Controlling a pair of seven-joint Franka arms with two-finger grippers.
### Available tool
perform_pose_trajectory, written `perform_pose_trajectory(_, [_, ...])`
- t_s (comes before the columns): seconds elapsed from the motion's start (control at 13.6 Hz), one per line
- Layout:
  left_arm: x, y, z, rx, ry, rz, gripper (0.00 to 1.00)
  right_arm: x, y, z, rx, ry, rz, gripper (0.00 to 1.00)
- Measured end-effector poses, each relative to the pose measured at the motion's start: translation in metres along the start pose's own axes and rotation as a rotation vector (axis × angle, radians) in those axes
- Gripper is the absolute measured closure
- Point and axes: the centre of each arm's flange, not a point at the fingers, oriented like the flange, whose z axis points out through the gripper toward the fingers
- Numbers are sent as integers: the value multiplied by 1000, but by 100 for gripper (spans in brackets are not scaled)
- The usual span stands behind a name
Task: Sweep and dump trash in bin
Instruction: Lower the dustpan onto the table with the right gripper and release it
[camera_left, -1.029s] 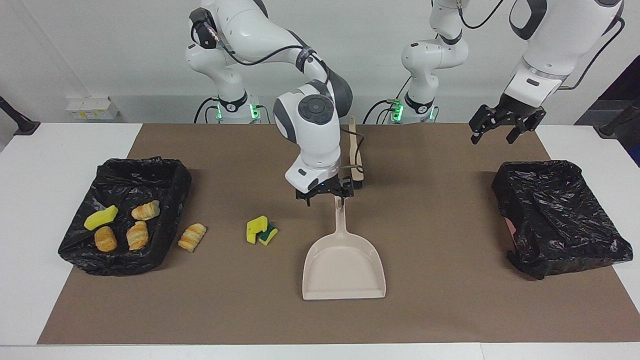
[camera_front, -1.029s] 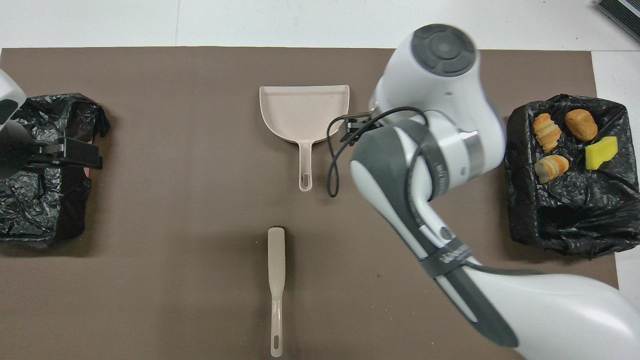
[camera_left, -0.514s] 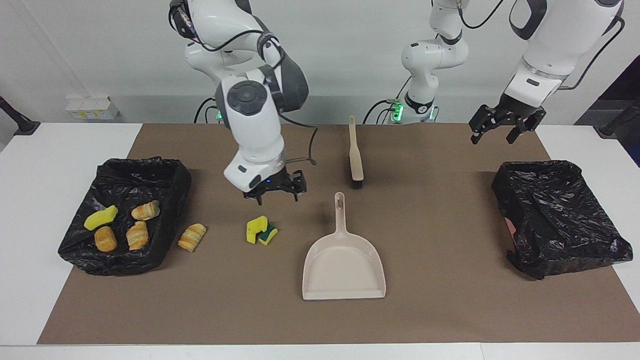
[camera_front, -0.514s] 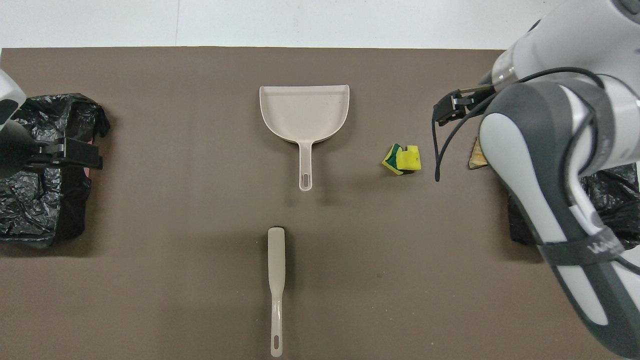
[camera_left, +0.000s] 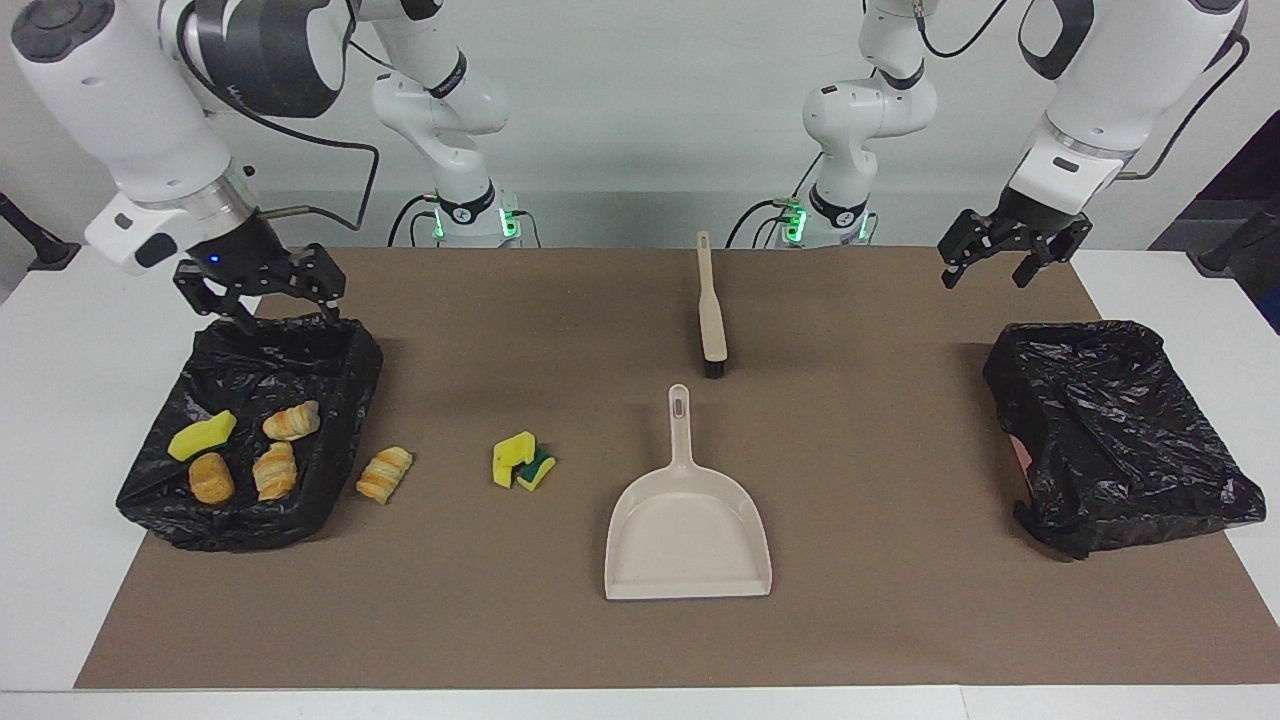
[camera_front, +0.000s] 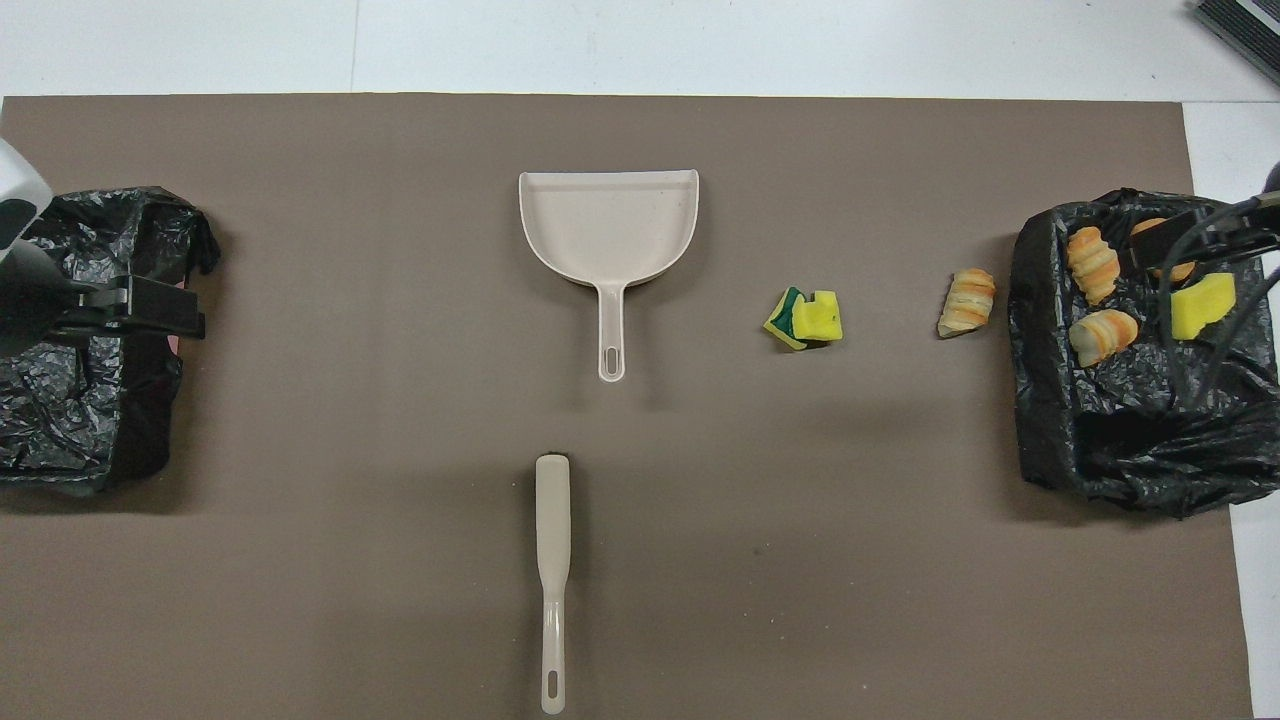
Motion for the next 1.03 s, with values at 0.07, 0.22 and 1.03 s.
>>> perform_pose_trajectory(0.07, [-2,-2,-2,1,-5,-3,0,-4,-3,-6,-16,-2,18,0])
perform_pose_trajectory(0.22, [-5,-9,-12,3,6,-16,0,-16,-17,-20,-27,-19,39,0])
perform_pose_trajectory(1.03, [-11,-13,-22,5,17,-24,0,-61,-30,-19,-19,-53,71,0])
